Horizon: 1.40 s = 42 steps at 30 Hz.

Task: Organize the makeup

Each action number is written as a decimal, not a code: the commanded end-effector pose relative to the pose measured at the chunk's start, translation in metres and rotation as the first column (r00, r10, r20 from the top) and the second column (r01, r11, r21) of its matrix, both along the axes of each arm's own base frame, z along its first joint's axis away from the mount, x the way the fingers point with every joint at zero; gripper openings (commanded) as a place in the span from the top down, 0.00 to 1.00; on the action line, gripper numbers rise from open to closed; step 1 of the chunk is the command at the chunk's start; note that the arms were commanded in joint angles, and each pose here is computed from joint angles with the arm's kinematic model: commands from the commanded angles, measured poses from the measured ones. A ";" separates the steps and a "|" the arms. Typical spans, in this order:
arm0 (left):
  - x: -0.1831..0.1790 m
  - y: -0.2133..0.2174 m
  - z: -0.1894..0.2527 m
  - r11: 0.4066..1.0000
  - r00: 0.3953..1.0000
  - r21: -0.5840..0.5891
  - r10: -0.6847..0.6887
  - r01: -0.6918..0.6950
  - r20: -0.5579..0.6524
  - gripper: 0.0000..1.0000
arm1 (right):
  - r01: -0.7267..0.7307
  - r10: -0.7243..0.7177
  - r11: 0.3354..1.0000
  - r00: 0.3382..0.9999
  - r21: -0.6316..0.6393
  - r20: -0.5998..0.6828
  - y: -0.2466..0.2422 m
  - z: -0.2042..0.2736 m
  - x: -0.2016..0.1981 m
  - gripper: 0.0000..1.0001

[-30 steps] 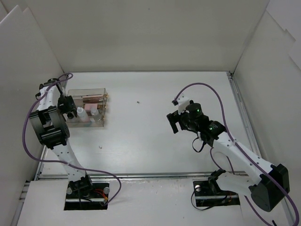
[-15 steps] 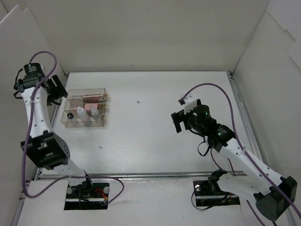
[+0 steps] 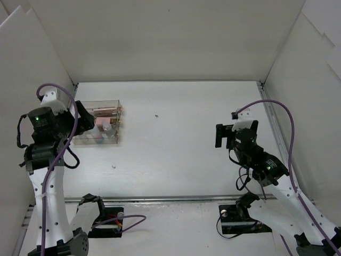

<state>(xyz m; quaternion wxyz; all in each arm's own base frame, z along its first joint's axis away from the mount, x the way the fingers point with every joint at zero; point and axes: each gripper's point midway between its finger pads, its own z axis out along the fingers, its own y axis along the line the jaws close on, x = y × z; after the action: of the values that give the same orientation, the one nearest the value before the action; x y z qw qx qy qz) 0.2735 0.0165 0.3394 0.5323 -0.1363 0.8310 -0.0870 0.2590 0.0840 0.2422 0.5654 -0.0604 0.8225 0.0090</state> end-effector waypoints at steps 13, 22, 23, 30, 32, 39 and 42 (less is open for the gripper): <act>-0.066 0.017 -0.024 0.980 0.985 0.103 0.166 -0.170 0.044 0.01 | 0.138 -0.146 0.982 0.988 0.132 0.047 -0.026 0.021 -0.020 0.02; -0.081 0.022 -0.025 0.967 0.973 0.112 0.221 -0.228 0.070 0.01 | 0.157 -0.172 0.972 0.982 0.176 0.076 -0.036 0.028 -0.031 0.02; -0.086 0.023 -0.025 0.963 0.968 0.107 0.238 -0.246 0.079 0.01 | 0.158 -0.174 0.971 0.982 0.179 0.078 -0.036 0.028 -0.031 0.02; -0.104 0.024 -0.033 0.957 0.960 0.110 0.257 -0.269 0.110 0.01 | 0.152 -0.170 0.969 0.982 0.193 0.085 -0.039 0.030 -0.036 0.02; -0.110 0.025 -0.034 0.955 0.957 0.109 0.261 -0.274 0.124 0.01 | 0.148 -0.167 0.970 0.982 0.195 0.087 -0.039 0.030 -0.037 0.02; -0.126 0.028 -0.035 0.947 0.944 0.104 0.286 -0.305 0.167 0.00 | 0.147 -0.168 0.968 0.982 0.203 0.091 -0.039 0.030 -0.039 0.02; -0.129 0.027 -0.034 0.946 0.940 0.099 0.286 -0.308 0.185 0.01 | 0.146 -0.168 0.968 0.981 0.205 0.093 -0.040 0.032 -0.039 0.02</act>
<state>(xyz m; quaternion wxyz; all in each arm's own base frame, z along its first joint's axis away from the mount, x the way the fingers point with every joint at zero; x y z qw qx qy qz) 0.1405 0.0412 0.2994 0.6066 -0.2108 0.7658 0.0347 0.2158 0.0457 0.2626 0.5964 0.0405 0.8008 0.0368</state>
